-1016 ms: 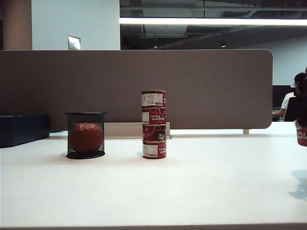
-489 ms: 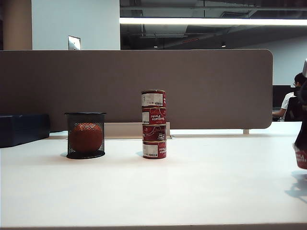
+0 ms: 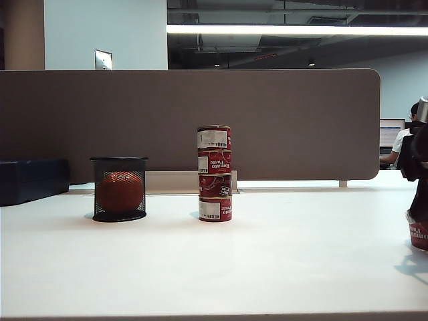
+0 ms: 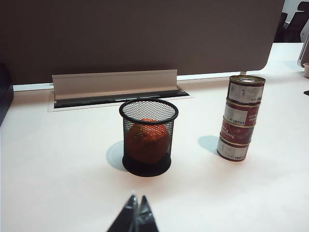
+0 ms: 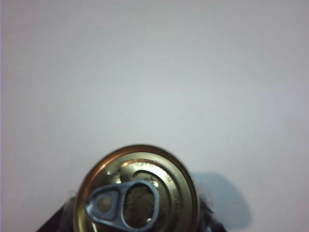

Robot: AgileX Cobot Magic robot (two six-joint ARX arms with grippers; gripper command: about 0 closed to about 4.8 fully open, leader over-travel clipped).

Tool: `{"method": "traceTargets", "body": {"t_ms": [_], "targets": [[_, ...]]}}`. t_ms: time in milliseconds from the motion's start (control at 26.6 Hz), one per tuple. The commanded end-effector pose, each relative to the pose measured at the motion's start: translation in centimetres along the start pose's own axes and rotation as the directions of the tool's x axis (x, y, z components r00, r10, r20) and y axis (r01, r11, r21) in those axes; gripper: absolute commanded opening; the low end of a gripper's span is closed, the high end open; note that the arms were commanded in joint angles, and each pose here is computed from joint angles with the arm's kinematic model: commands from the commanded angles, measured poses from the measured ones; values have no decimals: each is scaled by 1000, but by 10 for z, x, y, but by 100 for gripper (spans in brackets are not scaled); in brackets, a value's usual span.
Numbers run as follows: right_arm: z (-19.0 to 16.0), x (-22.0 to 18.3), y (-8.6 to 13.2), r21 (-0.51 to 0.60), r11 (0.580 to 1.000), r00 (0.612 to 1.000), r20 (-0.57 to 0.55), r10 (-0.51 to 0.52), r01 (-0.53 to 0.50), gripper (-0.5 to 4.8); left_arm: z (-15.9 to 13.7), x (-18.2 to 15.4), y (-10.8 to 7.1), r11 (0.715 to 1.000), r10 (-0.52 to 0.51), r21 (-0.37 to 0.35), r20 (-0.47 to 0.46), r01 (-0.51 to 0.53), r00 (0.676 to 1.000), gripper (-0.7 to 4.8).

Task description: Take a can of tomato sauce from the stacked ones and place it on the table.

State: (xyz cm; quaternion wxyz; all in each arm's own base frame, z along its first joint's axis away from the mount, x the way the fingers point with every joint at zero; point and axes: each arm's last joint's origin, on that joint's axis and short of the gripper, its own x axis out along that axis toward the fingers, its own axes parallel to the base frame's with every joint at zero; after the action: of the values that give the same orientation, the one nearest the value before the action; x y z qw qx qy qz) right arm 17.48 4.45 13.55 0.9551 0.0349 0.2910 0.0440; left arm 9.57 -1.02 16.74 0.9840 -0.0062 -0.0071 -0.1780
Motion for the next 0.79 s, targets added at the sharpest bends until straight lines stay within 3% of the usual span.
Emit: {"method": "traceTargets", "body": {"t_ms": [38, 226, 339, 790], "targets": [[0, 0, 0, 1, 1000, 1000, -7, 8, -8, 261, 2, 0, 0, 1000, -1, 9, 11, 1, 1000, -6], [0, 0, 1, 12, 999, 999, -8, 31, -31, 294, 2, 0, 0, 1000, -1, 9, 11, 1, 1000, -6], [0, 0, 1, 23, 999, 1000, -9, 30, -30, 344, 2, 0, 0, 1000, -1, 9, 11, 1, 1000, -6], [8, -4, 2, 28, 999, 998, 53, 40, -41, 347, 2, 0, 0, 1000, -1, 9, 11, 1, 1000, -6]]}}
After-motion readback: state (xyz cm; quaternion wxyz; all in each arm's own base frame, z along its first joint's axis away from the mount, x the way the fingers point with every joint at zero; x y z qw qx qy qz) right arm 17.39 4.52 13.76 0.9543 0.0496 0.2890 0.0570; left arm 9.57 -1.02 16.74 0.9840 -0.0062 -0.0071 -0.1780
